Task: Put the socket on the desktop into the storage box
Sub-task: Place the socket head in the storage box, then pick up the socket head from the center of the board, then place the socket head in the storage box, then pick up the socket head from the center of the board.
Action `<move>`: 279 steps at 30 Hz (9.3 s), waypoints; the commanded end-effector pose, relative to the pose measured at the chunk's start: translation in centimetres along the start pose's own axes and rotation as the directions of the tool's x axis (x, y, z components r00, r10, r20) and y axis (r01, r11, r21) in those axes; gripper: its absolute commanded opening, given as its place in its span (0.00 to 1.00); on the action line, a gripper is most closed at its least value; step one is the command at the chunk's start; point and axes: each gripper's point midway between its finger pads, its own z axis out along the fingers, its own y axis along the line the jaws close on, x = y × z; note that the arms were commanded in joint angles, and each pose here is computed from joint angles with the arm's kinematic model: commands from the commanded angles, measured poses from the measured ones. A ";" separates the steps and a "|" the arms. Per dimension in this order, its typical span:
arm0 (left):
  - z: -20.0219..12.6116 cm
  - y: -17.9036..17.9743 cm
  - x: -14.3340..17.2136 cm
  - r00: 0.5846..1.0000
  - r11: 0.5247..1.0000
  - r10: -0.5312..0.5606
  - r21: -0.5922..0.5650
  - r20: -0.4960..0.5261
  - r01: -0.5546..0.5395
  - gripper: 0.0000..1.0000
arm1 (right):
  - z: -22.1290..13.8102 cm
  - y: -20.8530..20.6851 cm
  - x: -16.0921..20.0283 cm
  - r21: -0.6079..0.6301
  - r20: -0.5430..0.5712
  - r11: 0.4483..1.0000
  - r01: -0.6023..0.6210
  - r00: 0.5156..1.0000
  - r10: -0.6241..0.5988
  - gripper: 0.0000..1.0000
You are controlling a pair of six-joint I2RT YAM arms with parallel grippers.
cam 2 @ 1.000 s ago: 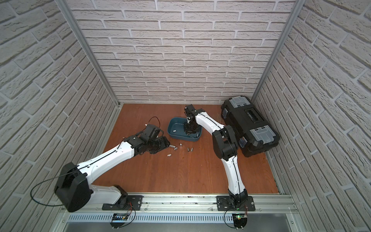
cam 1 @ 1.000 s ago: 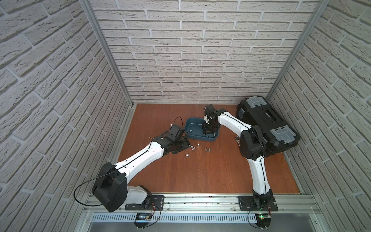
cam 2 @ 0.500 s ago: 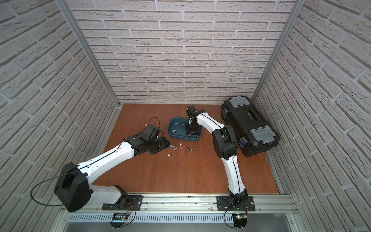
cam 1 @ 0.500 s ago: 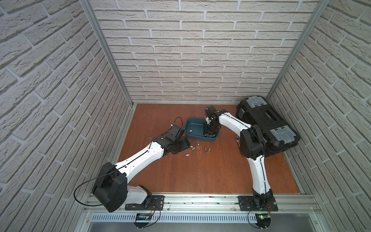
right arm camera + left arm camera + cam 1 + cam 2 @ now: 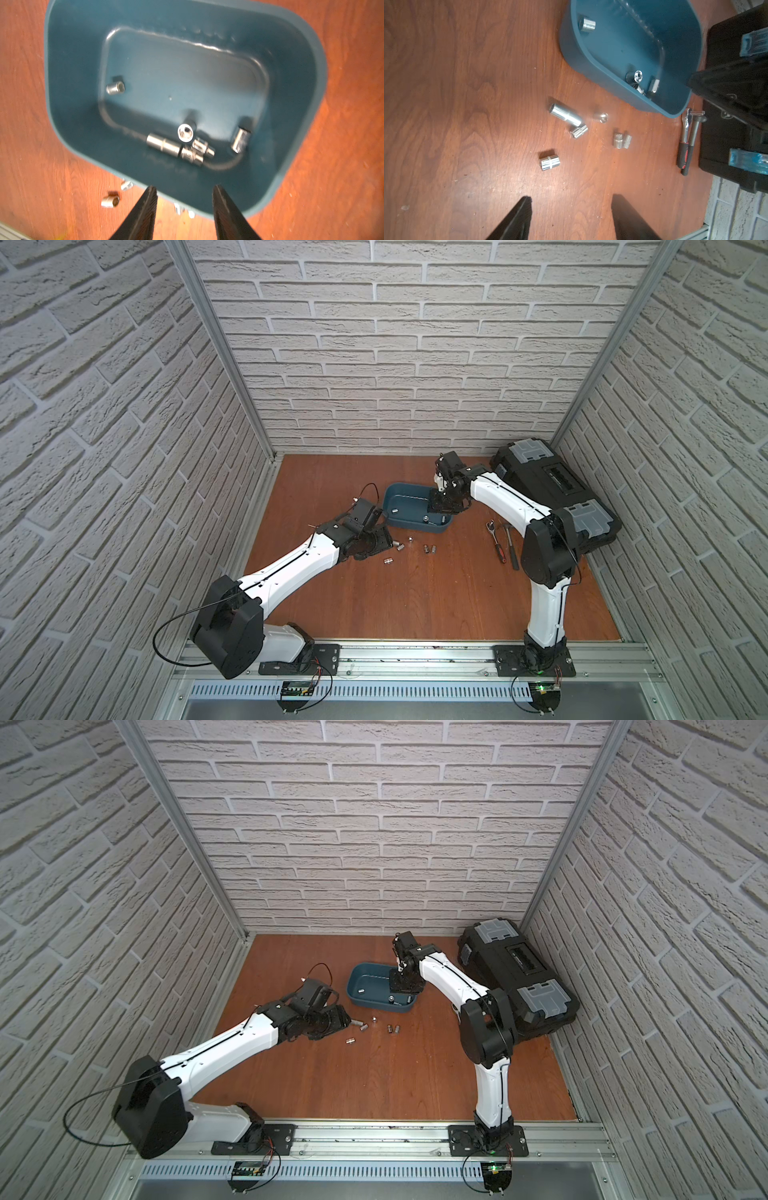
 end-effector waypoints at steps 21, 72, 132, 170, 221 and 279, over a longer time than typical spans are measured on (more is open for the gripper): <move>2.7 0.6 1.6 0.990 0.979 0.122 -0.155 -0.077 -0.132 0.65 | -6.3 1.2 10.6 -0.147 0.105 0.976 0.158 0.984 -0.144 0.50; 9.2 2.5 3.7 0.968 0.896 0.137 -0.390 -0.212 -0.212 0.48 | -5.3 0.2 17.8 -0.197 0.120 0.966 0.169 0.982 -0.147 0.50; 5.8 -4.7 -2.1 0.973 0.939 0.203 -0.259 -0.114 -0.226 0.20 | -7.5 2.4 16.1 -0.276 0.153 0.941 0.197 0.975 -0.159 0.51; 15.6 -4.3 -12.5 0.988 0.964 0.100 -0.232 -0.121 -0.126 0.20 | -7.1 3.5 11.0 -0.273 0.183 0.946 0.175 0.975 -0.127 0.51; 4.7 -9.6 -9.1 0.969 0.969 0.245 -0.004 -0.024 -0.245 0.60 | -7.9 1.3 12.7 -0.175 0.145 0.974 0.145 0.982 -0.120 0.54; 1.2 -2.6 5.0 0.985 0.979 0.168 0.121 -0.031 -0.163 0.61 | 4.2 -0.6 9.4 0.177 -0.036 0.984 0.029 0.999 -0.023 0.37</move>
